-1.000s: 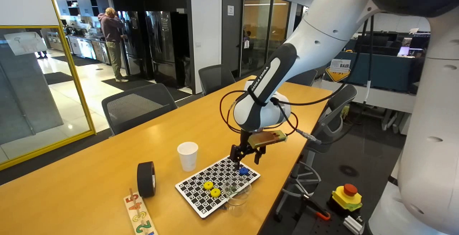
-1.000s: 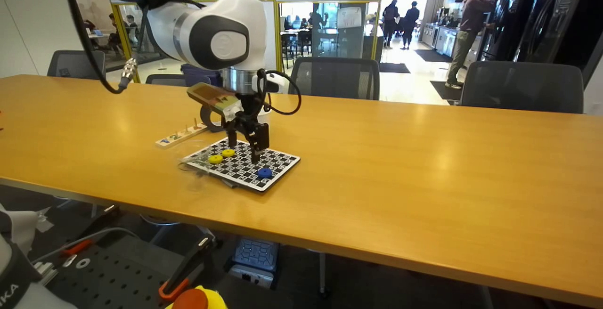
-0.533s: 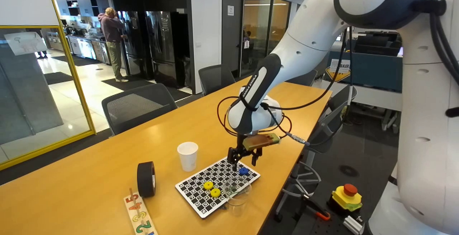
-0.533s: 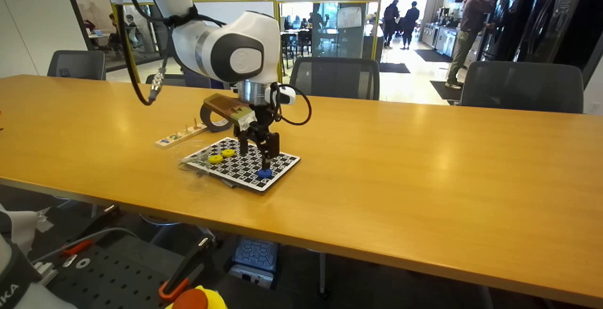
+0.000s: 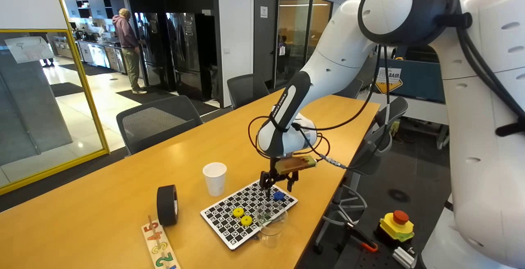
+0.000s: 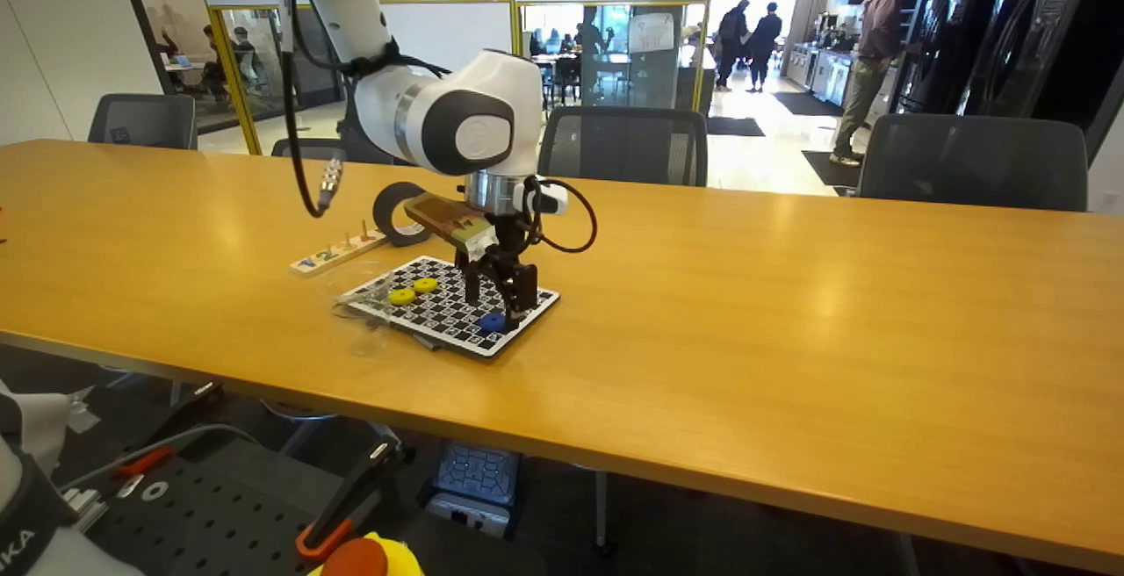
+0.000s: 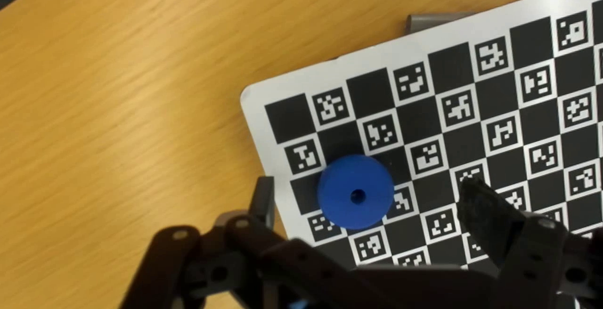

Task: Put the round blue block in the white cup then put the two round yellow blocks in the clear cup

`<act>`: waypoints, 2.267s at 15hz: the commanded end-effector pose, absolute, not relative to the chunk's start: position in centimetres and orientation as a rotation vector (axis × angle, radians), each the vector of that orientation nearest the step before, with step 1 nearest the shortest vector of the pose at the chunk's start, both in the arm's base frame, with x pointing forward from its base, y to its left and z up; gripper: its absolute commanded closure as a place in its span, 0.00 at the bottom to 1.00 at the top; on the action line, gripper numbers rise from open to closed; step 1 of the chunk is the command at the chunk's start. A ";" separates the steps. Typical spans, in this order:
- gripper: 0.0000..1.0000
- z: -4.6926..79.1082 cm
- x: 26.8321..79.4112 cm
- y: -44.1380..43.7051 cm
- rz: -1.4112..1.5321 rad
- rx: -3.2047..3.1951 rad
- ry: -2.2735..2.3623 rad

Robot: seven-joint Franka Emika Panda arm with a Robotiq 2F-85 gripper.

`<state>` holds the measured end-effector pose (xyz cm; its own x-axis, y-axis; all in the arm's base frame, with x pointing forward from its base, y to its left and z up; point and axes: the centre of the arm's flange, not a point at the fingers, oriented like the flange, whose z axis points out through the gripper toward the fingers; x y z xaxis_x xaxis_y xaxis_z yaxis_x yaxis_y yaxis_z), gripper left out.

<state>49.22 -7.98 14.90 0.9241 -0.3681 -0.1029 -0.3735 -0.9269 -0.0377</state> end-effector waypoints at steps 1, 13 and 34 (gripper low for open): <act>0.00 14.5 50.4 -8.5 0.141 -3.027 0.613; 0.79 14.7 50.2 -9.0 0.131 -3.017 0.632; 0.80 26.9 65.2 1.4 -0.283 -3.035 0.306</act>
<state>61.64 -0.21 26.59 0.9568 -0.2367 0.1688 -0.2231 -0.9701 -0.0959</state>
